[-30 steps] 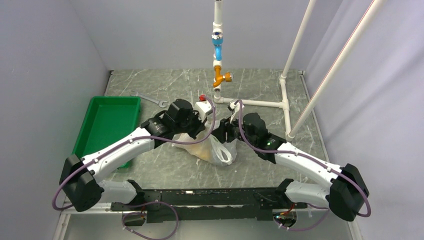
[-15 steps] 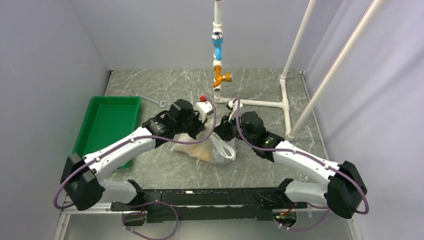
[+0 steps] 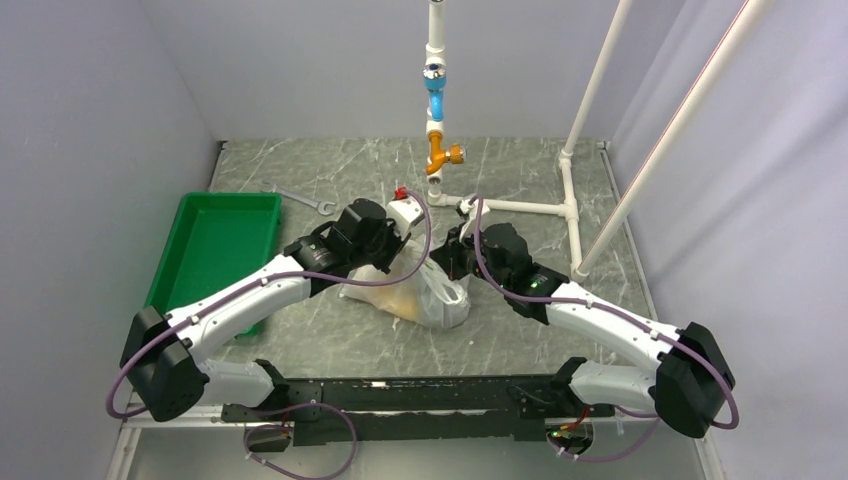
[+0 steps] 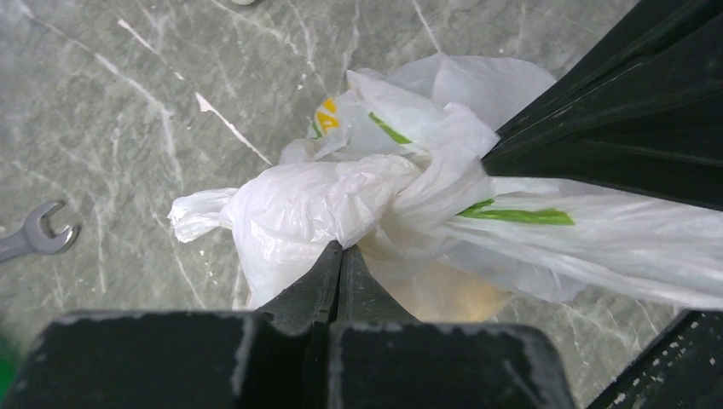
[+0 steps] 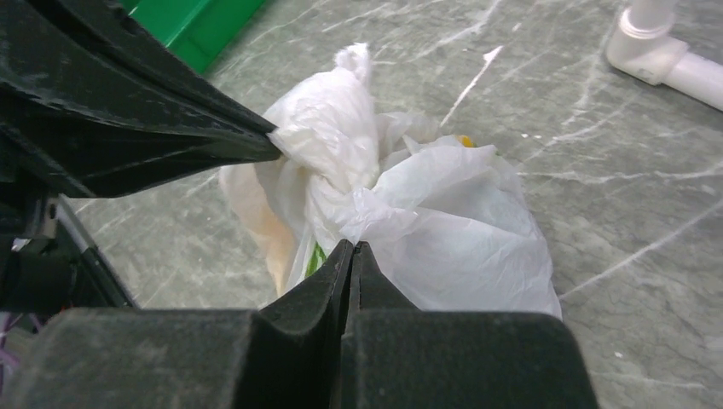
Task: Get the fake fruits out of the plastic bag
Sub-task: Untie the plastic bag at the center of the board.
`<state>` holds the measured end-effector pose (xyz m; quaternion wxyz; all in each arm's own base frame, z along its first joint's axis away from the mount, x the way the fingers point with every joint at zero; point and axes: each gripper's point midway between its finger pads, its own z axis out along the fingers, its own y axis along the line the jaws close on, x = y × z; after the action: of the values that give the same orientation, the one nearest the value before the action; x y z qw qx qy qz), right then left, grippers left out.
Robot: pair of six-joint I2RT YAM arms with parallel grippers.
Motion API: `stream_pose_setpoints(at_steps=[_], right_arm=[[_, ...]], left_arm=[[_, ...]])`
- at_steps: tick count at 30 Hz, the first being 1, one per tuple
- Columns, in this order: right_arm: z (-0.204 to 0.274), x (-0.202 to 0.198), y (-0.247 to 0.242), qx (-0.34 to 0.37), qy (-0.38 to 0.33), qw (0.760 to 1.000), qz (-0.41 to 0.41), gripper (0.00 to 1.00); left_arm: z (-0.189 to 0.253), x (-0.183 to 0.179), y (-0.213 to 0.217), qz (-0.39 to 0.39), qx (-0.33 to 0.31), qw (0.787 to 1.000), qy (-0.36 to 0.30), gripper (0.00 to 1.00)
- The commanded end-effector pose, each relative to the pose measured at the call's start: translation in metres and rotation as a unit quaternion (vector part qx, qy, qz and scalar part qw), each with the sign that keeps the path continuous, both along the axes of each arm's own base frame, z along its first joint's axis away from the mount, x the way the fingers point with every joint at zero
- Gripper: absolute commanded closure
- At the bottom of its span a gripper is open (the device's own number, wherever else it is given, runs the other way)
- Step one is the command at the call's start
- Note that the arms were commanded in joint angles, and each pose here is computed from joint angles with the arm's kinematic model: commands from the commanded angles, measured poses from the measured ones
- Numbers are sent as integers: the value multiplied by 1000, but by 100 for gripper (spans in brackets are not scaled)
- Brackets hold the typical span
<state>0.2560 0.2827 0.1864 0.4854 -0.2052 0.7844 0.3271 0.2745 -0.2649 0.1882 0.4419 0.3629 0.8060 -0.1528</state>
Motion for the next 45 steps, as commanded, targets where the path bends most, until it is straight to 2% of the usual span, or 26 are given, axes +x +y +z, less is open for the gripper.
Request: stream_pose_setpoints(at_steps=[1,5,9,19,23,26,29,34,36,40,45], right_arm=[[14,14,-20,12,-15,997,-80,100],[11,18,-45,6,-20,990,-139,100],[10,16,-57,-8,-21,988,-155,100],[17,10,-50,-28,-41,993,-110,100],[43,10,-33,-51,-59,996,-53,76],[56,17,-28,-62,-67,995,-48,57],[63,15,-15,-56,-76,995,-15,48],[68,1,21,-29,-81,993,85,33],[65,1,34,-37,-77,991,100,24],[59,15,36,-66,-90,991,68,26],[51,17,44,-67,-84,991,78,48]], left_arm=[[30,15,16,56,-15,997,-58,100],[40,19,29,89,-16,993,-78,100],[49,20,36,103,-30,989,-99,100],[50,17,32,92,-31,991,-93,100],[52,15,30,83,-39,991,-94,100],[53,14,30,82,-40,991,-94,100],[53,14,30,81,-41,991,-94,100],[53,14,28,78,-43,992,-93,100],[53,13,28,76,-43,992,-93,100],[53,14,29,80,-43,991,-95,100],[53,14,31,83,-40,991,-97,100]])
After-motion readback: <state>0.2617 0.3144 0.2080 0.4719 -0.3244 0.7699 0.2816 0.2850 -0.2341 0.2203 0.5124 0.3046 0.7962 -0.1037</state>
